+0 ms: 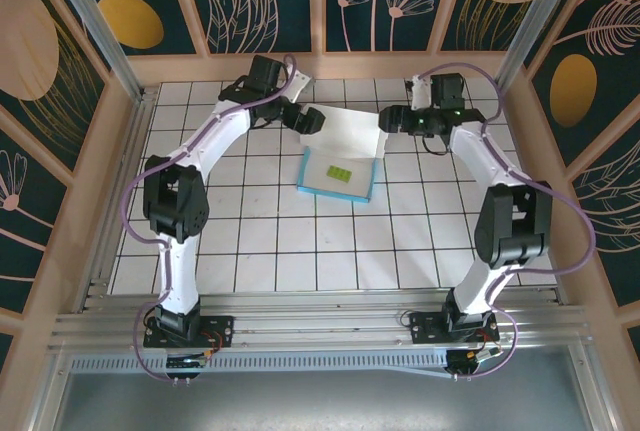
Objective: Fold the paper box
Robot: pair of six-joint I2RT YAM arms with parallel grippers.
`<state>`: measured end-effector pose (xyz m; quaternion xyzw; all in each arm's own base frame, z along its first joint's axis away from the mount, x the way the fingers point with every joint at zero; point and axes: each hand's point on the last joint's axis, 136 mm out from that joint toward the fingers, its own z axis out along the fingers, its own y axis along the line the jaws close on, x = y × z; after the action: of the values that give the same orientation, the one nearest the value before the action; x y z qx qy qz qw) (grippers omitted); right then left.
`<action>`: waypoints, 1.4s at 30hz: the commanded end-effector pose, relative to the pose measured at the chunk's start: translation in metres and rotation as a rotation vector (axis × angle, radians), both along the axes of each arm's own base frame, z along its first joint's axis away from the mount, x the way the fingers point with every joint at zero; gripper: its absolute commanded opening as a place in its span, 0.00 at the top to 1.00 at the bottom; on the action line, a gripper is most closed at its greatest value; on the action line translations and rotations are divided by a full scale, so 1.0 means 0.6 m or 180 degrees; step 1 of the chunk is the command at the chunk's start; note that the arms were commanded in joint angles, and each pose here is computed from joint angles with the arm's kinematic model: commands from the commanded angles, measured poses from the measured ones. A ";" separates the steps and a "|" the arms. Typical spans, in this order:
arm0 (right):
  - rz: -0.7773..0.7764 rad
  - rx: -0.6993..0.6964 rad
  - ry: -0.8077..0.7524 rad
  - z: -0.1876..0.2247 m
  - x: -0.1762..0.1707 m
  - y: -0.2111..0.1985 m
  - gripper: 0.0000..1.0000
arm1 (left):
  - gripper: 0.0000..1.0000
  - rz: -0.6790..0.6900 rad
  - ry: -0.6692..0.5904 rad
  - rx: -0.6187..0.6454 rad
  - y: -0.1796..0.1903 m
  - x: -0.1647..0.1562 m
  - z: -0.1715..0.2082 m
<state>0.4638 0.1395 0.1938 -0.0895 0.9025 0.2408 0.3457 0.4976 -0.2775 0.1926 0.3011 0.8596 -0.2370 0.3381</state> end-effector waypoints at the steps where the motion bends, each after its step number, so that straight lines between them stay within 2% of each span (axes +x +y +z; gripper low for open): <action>1: 0.0184 -0.0283 0.0164 -0.026 -0.007 0.016 0.26 | 0.06 -0.0199 0.0014 0.0080 -0.004 0.004 -0.010; 6: 0.0191 -0.0467 0.0178 -0.039 0.000 0.027 0.31 | 0.18 -0.0230 0.0152 0.0147 -0.008 0.010 -0.035; 14: 0.0230 -0.0453 0.0173 -0.038 0.001 0.034 0.51 | 0.36 -0.0288 0.0304 0.0114 -0.015 0.007 -0.063; 19: 0.0244 -0.0447 0.0200 -0.042 0.001 0.039 0.60 | 0.46 -0.0304 0.0347 0.0064 -0.020 0.008 -0.069; 26: 0.0226 -0.0490 0.0231 -0.048 -0.003 0.041 0.63 | 0.57 -0.0288 0.0373 0.0042 -0.020 0.005 -0.064; 29: 0.0159 -0.0590 0.0248 -0.052 -0.005 0.035 0.61 | 0.61 -0.0275 0.0387 0.0036 -0.019 0.002 -0.062; 36: 0.0030 -0.0770 0.0264 -0.056 -0.011 0.018 0.60 | 0.63 -0.0266 0.0422 -0.0016 -0.019 -0.006 -0.061; 42: -0.0069 -0.0795 0.0328 -0.060 -0.014 0.011 0.67 | 0.69 -0.0250 0.0483 -0.0046 -0.021 -0.012 -0.071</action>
<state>0.4599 0.1501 0.1536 -0.1213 0.9386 0.1402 0.2910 0.4950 -0.2889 0.1408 0.3166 0.8725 -0.2638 0.2624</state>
